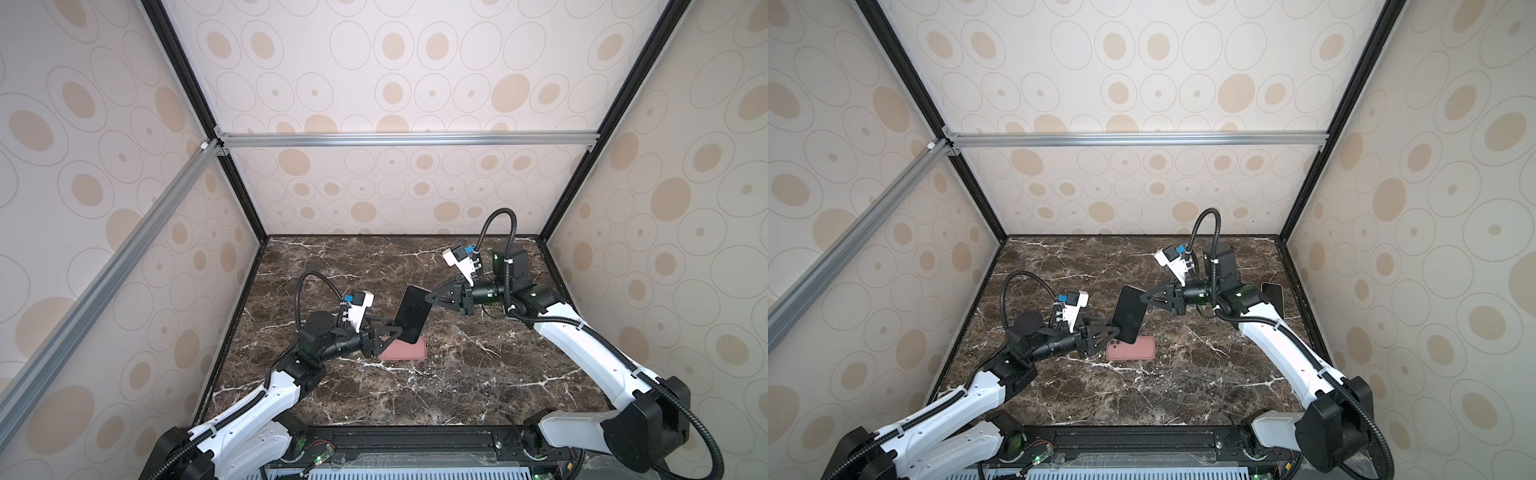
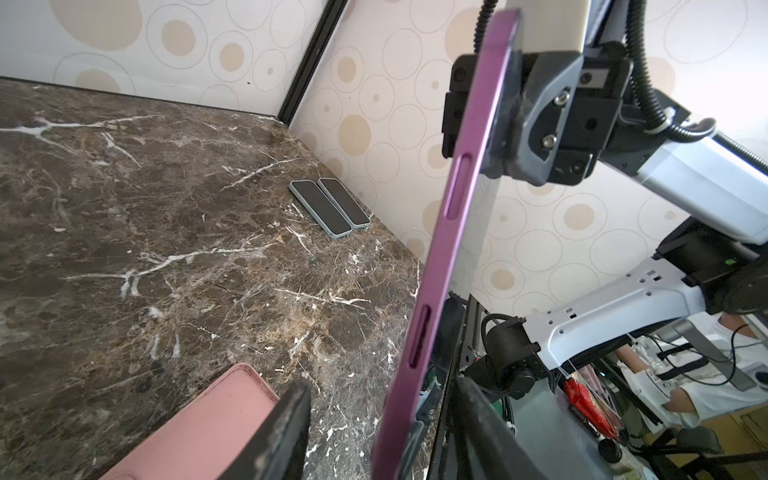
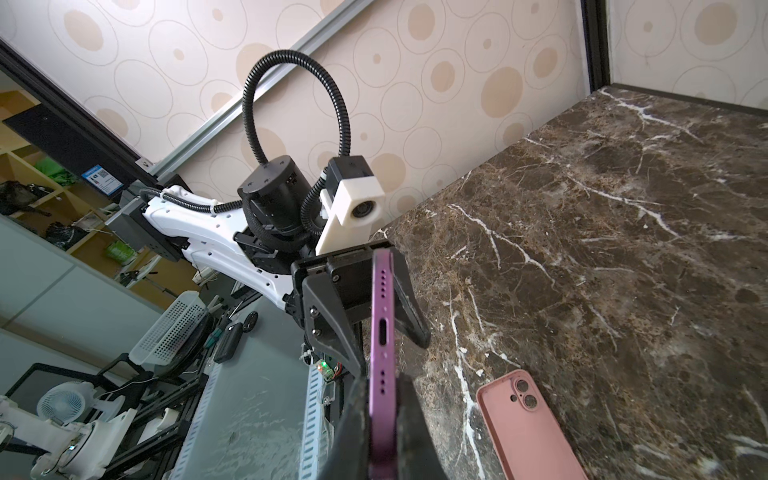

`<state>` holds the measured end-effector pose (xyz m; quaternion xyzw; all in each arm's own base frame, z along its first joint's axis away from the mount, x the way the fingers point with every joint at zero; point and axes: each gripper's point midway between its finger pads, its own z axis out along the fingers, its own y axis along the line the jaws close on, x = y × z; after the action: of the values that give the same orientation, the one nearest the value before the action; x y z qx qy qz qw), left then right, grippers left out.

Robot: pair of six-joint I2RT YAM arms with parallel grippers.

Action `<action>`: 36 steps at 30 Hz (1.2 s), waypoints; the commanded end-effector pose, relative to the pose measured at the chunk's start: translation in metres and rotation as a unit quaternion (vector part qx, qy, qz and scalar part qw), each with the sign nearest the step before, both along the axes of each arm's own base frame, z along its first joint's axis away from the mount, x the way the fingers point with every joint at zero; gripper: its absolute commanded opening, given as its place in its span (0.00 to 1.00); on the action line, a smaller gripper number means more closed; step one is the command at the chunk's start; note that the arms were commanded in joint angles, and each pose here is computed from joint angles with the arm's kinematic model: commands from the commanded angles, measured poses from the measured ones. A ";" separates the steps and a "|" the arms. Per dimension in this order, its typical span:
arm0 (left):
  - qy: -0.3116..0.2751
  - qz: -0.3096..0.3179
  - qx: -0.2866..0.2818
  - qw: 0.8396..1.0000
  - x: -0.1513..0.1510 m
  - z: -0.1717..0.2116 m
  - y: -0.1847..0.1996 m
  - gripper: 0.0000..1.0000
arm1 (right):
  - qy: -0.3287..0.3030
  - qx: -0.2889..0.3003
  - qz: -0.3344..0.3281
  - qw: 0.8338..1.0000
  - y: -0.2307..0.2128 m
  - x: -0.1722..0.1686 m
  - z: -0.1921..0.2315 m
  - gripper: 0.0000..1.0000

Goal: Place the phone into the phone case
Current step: 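Hold the phone upright with both grippers above the pink case, tilting it, then tilt the phone down toward the pink case with both grippers holding its edges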

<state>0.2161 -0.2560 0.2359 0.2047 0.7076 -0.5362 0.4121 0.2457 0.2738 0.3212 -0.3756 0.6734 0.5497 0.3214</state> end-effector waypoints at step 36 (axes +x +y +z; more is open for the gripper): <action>-0.010 -0.127 -0.031 0.991 -0.041 0.046 -0.010 0.00 | -0.048 -0.055 0.038 0.997 -0.026 -0.018 0.002 0.61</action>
<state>0.1847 -0.2661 0.2539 0.2395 0.6842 -0.6027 0.3336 0.2374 0.2518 0.3261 -0.4225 0.6738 0.5084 0.3302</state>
